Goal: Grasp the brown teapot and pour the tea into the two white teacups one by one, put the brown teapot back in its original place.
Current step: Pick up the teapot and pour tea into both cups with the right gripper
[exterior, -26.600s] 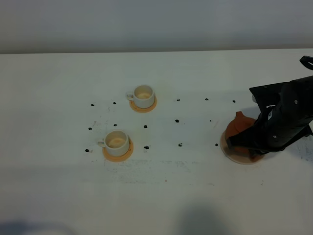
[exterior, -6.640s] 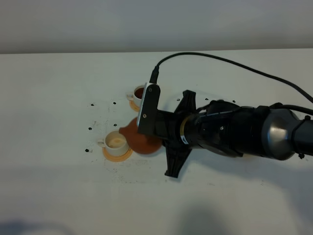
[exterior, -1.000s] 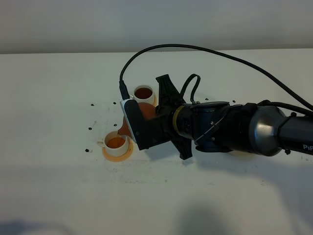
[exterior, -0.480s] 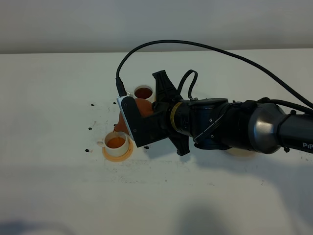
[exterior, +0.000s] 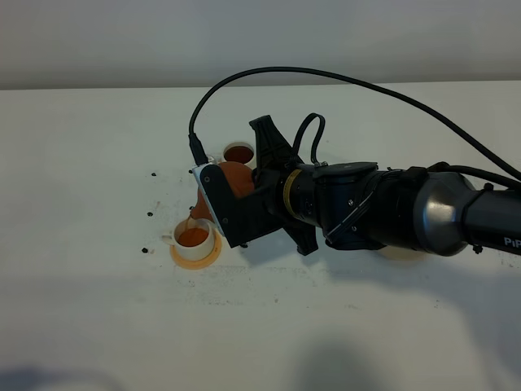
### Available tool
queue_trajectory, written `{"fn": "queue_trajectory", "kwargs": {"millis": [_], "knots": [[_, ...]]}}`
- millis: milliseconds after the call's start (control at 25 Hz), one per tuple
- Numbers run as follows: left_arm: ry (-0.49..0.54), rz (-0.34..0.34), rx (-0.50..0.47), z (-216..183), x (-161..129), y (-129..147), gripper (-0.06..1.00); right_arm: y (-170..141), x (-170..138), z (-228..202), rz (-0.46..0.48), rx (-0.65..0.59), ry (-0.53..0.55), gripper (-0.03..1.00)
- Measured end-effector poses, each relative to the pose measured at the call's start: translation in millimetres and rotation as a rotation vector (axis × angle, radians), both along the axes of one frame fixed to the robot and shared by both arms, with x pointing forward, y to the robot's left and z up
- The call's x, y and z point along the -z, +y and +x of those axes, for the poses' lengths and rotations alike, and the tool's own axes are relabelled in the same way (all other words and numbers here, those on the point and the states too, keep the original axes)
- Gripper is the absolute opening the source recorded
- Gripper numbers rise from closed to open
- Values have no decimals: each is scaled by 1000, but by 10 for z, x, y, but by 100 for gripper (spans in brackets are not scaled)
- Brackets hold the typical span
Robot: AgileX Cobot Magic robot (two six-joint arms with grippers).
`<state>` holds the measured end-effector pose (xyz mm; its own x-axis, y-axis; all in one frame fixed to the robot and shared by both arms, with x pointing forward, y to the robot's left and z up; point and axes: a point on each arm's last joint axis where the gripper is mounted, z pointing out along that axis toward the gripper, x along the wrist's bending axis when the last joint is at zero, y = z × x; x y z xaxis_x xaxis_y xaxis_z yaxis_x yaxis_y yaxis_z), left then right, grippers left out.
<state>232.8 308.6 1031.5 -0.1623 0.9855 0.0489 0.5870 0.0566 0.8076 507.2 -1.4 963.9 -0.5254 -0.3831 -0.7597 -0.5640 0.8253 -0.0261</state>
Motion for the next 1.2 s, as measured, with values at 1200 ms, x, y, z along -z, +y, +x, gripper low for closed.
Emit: {"fn": "queue_trajectory", "kwargs": {"millis": [1200], "knots": [[-1,0,0,0,-1,0,57,23,60,16,-54,-65,-43,9]]}}
